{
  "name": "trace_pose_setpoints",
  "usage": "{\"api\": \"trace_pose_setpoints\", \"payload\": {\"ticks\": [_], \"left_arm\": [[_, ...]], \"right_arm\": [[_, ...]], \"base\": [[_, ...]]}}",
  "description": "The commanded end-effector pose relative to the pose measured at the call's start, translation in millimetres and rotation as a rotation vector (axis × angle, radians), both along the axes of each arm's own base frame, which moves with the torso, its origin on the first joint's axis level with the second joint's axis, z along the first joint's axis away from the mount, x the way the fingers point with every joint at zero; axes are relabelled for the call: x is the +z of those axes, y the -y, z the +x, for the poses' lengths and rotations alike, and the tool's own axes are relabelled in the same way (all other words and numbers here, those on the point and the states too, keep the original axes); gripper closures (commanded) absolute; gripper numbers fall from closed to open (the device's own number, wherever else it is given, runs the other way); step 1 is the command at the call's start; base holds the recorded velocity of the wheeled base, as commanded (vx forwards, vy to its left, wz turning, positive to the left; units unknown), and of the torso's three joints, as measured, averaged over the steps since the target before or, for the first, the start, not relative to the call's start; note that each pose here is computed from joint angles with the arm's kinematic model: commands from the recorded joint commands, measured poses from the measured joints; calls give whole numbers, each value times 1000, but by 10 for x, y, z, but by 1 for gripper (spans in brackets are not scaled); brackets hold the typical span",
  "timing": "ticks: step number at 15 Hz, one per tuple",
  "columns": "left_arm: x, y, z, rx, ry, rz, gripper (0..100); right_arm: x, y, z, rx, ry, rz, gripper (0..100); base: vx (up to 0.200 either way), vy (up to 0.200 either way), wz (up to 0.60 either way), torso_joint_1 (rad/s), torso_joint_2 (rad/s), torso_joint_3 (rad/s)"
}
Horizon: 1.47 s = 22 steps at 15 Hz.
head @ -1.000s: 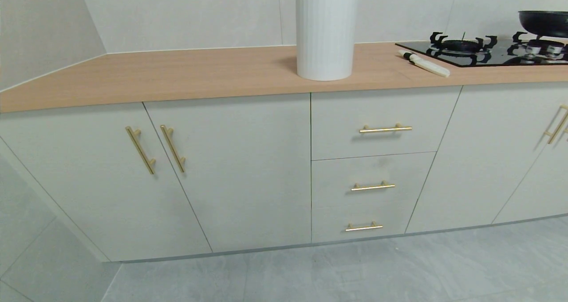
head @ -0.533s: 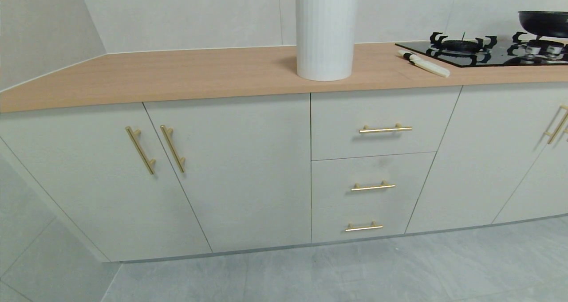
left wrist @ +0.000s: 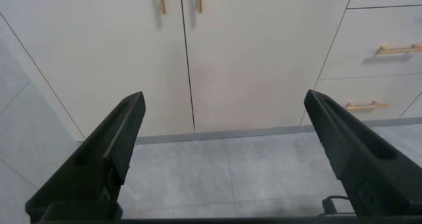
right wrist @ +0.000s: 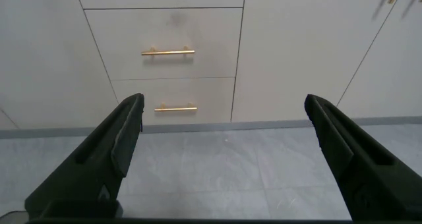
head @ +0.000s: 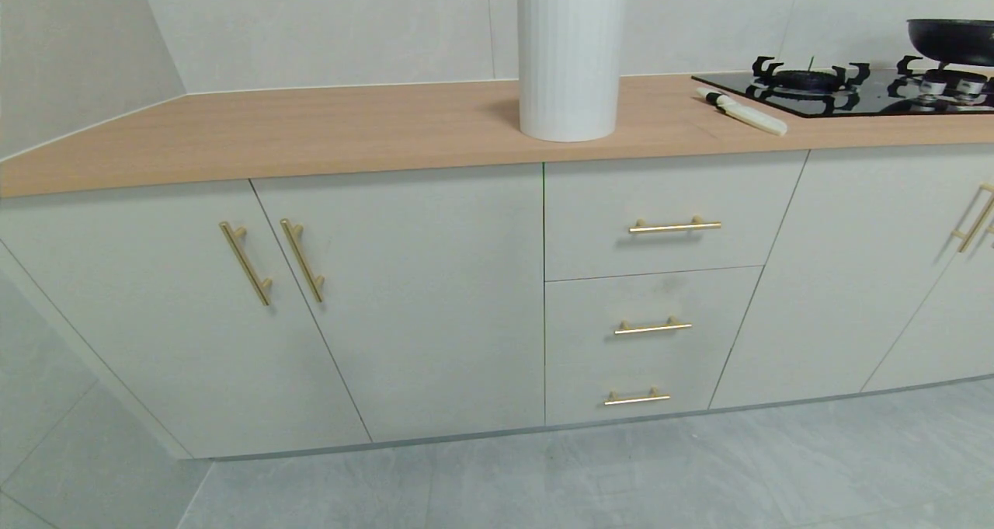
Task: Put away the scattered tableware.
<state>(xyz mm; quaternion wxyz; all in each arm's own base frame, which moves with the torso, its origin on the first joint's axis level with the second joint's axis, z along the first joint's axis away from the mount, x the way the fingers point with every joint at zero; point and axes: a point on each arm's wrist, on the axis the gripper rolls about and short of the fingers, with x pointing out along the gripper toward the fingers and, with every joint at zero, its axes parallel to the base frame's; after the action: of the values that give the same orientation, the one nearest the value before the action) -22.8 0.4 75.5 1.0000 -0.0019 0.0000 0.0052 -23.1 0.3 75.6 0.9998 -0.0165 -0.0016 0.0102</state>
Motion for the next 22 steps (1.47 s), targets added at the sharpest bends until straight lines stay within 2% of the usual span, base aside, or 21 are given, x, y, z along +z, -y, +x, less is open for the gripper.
{"api": "trace_pose_setpoints", "payload": {"ticks": [1, 18, 22], "left_arm": [[0, 0, 0, 0, 0, -1, 0], [0, 0, 0, 0, 0, -1, 0], [0, 0, 0, 0, 0, -2, 0]], "right_arm": [[-6, 0, 3, 1, -7, -1, 0], [-6, -3, 4, 15, -9, -2, 0], [-6, -2, 3, 12, -7, -1, 0]], "base": [[0, 0, 0, 0, 0, 0], [200, 0, 0, 3, 2, 1], [0, 0, 150, 5, 2, -1]]}}
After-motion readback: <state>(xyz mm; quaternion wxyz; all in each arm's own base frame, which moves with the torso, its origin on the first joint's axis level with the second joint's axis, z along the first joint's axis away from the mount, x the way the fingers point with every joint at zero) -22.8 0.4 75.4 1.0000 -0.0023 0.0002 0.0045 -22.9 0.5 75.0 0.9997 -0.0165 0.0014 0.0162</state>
